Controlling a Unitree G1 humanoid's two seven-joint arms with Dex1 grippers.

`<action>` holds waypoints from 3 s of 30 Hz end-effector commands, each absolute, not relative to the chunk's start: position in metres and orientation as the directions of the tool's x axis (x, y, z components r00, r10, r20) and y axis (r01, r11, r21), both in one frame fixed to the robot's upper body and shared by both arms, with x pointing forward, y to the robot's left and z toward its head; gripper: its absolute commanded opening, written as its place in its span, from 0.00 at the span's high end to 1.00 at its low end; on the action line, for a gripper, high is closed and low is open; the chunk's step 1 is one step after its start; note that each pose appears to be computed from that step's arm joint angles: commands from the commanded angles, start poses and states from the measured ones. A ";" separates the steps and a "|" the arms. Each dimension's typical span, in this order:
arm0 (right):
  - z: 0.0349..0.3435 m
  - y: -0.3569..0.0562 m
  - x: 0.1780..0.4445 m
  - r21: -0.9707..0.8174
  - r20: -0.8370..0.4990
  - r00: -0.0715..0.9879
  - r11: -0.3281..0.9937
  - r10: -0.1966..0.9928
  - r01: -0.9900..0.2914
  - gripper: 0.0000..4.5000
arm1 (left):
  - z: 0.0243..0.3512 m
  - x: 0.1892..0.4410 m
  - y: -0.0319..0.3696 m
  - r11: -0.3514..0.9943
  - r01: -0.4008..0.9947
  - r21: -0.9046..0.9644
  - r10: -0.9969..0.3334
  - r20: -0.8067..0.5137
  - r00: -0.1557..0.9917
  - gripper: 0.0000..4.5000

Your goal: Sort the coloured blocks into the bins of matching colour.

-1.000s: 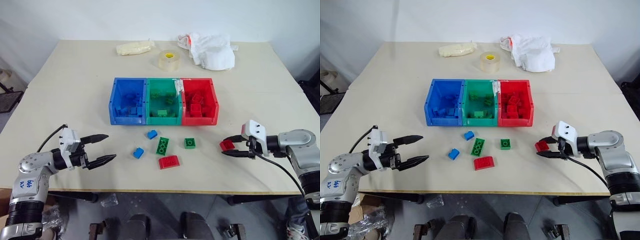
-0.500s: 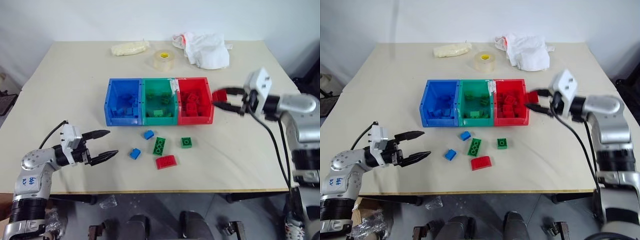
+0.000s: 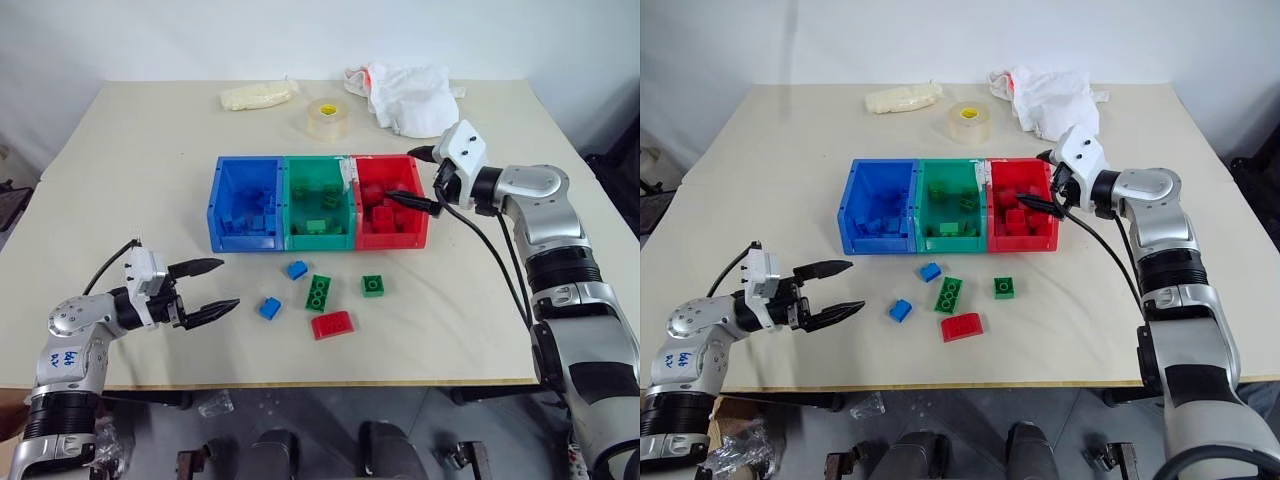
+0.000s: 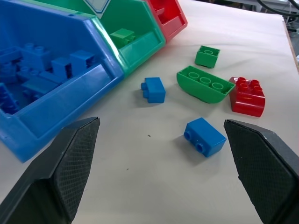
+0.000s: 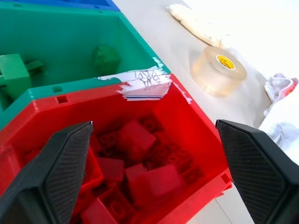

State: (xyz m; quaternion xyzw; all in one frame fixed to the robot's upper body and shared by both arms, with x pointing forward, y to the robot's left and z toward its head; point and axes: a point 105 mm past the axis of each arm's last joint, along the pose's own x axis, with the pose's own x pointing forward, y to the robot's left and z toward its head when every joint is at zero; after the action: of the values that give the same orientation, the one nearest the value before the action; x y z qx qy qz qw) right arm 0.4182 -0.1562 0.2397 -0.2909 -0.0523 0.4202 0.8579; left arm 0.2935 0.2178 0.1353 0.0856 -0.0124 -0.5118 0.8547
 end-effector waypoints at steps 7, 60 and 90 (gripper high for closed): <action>0.209 -0.209 0.307 -0.390 -0.401 0.433 0.276 0.808 -0.878 0.01 | 0.140 0.295 0.218 0.435 0.883 0.178 -0.891 -0.057 0.450 0.00; 0.249 -0.080 0.373 -0.471 -0.158 0.366 0.256 0.917 -0.844 0.67 | 0.137 0.269 0.224 0.386 0.890 0.245 -0.919 0.016 0.394 0.00; 0.197 -0.166 0.305 -0.342 -0.385 0.235 0.098 0.892 -0.935 0.00 | 0.132 0.278 0.226 0.357 0.904 0.236 -0.930 -0.003 0.368 0.00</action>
State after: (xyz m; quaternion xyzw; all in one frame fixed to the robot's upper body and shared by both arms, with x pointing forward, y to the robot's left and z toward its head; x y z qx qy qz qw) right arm 0.3154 -0.1592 0.1823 -0.2540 0.0542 0.6162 0.7436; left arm 0.2795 0.2195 0.1276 0.0866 -0.0587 -0.5625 0.8201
